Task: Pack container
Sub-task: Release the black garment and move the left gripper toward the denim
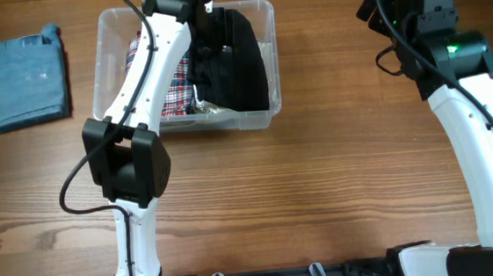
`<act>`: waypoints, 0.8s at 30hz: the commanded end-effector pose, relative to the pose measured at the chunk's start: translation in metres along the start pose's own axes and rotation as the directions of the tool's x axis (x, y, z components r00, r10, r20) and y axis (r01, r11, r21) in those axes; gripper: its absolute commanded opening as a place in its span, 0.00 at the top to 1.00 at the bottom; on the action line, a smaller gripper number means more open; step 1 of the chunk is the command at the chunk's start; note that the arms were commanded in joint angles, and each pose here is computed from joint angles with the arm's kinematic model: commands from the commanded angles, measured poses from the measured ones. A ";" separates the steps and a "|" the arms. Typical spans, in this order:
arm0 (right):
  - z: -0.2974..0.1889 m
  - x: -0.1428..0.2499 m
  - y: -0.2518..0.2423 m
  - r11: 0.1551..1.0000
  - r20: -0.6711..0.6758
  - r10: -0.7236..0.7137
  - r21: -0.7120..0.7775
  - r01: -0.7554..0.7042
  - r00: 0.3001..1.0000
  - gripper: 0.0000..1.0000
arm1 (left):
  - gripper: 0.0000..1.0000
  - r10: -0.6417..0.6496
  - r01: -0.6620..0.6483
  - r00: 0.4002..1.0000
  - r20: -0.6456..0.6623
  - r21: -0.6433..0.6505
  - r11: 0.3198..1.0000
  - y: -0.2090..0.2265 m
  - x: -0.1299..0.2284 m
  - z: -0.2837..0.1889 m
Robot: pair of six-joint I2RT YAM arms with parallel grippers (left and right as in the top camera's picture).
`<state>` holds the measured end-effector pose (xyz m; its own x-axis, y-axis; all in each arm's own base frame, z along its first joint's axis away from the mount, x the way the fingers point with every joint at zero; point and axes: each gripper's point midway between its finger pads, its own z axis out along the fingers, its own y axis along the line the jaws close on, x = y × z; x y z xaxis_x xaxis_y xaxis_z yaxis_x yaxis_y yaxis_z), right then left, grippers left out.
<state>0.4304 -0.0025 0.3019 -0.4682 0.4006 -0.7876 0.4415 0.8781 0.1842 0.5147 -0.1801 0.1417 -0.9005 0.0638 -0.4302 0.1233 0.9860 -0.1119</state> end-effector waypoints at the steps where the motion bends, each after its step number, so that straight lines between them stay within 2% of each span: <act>1: 0.004 0.002 -0.001 1.000 0.001 0.005 0.017 -0.005 1.000 0.00 | 0.15 0.001 -0.004 0.998 -0.062 -0.045 0.999 0.010 0.014 0.002; 3: 0.004 0.002 -0.001 1.000 0.001 0.005 0.017 -0.005 1.000 0.00 | 0.16 -0.046 0.029 0.990 -0.132 -0.127 0.991 0.046 0.029 -0.006; 5: 0.004 0.002 -0.001 1.000 0.000 0.005 0.017 -0.005 1.000 0.00 | 0.16 -0.095 0.073 0.986 -0.138 -0.154 0.985 0.072 0.030 -0.022; 13: 0.004 0.002 -0.001 1.000 0.001 0.005 0.017 -0.005 1.000 0.00 | 0.01 -0.201 0.215 0.975 0.096 -0.162 0.963 0.132 -0.007 -0.116; 15: 0.004 0.002 -0.001 1.000 0.000 0.005 0.017 -0.005 1.000 0.00 | 0.00 -0.242 0.263 0.961 0.133 -0.177 0.949 0.156 -0.009 -0.132; 21: 0.004 0.002 -0.001 1.000 0.000 0.005 0.017 -0.005 1.000 0.00 | 0.01 -0.433 0.473 0.879 0.197 -0.264 0.840 0.274 0.012 -0.159; 24: 0.004 0.002 -0.001 1.000 0.001 0.005 0.017 -0.005 1.000 0.00 | 0.01 -0.481 0.521 0.853 0.202 -0.291 0.802 0.311 0.022 -0.154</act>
<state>0.4305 -0.0025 0.3019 -0.4682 0.4006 -0.7876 0.4415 0.8781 0.1842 0.4692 0.1291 0.2408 -0.7544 -0.4335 -0.4929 -0.4630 0.8837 -0.0686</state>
